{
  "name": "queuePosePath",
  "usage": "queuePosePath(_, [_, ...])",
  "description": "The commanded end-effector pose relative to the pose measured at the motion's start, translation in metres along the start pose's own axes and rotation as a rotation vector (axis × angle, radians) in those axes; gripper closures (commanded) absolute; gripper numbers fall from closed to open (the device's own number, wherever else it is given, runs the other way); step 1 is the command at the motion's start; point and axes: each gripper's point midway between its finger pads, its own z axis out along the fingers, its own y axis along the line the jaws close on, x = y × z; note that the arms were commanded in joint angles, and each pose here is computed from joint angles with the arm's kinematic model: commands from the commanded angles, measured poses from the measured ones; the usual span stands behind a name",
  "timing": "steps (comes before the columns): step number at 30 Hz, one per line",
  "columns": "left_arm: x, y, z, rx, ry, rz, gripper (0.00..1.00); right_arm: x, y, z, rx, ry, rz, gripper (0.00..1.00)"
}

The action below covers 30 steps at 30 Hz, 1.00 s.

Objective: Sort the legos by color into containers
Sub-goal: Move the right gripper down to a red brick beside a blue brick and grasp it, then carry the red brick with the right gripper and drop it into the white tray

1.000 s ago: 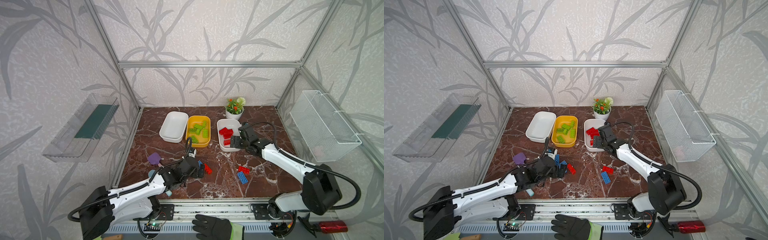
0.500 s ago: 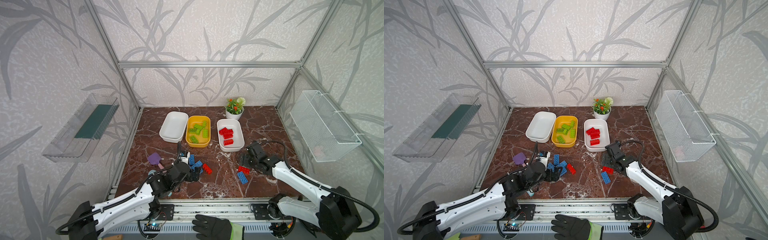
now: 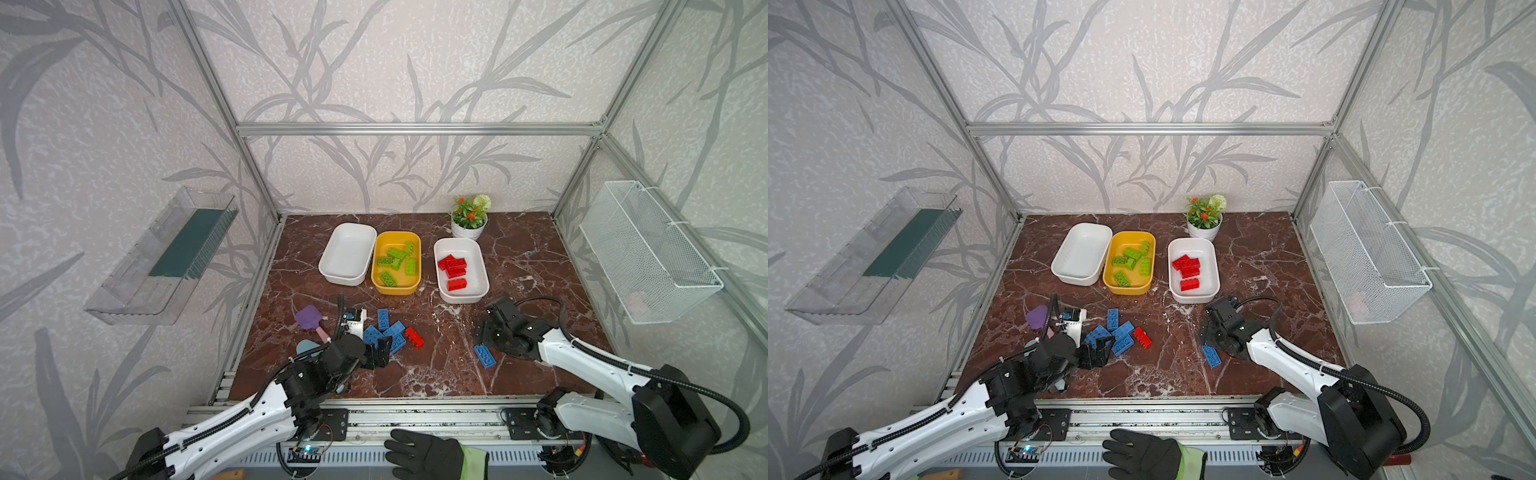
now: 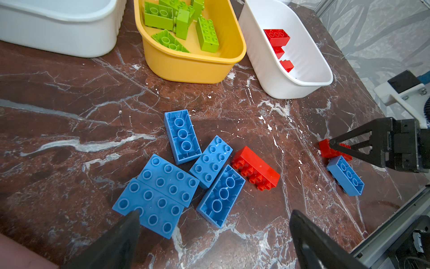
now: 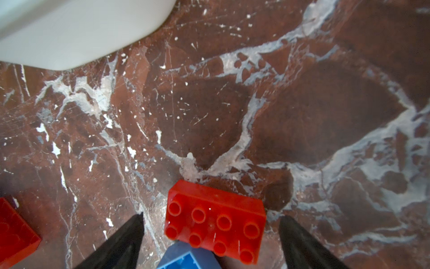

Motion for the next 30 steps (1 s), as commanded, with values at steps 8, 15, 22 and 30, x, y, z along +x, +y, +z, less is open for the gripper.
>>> queuePosePath(8, [0.005, 0.014, -0.002, -0.043, -0.004, -0.008, 0.01, 0.01, -0.008, 0.018, 0.071, 0.051, 0.01, 0.32])
queuePosePath(15, [0.006, 0.016, -0.002, -0.053, -0.003, -0.002, 0.01, -0.006, -0.001, 0.005, 0.076, 0.016, -0.021, 0.5])
queuePosePath(22, [0.004, 0.015, -0.001, -0.063, -0.001, 0.009, 0.01, -0.056, 0.033, -0.04, -0.004, -0.13, -0.08, 0.52])
queuePosePath(30, [0.002, 0.01, 0.014, -0.106, 0.035, 0.051, 0.01, -0.134, 0.087, -0.053, -0.057, -0.276, -0.175, 0.52])
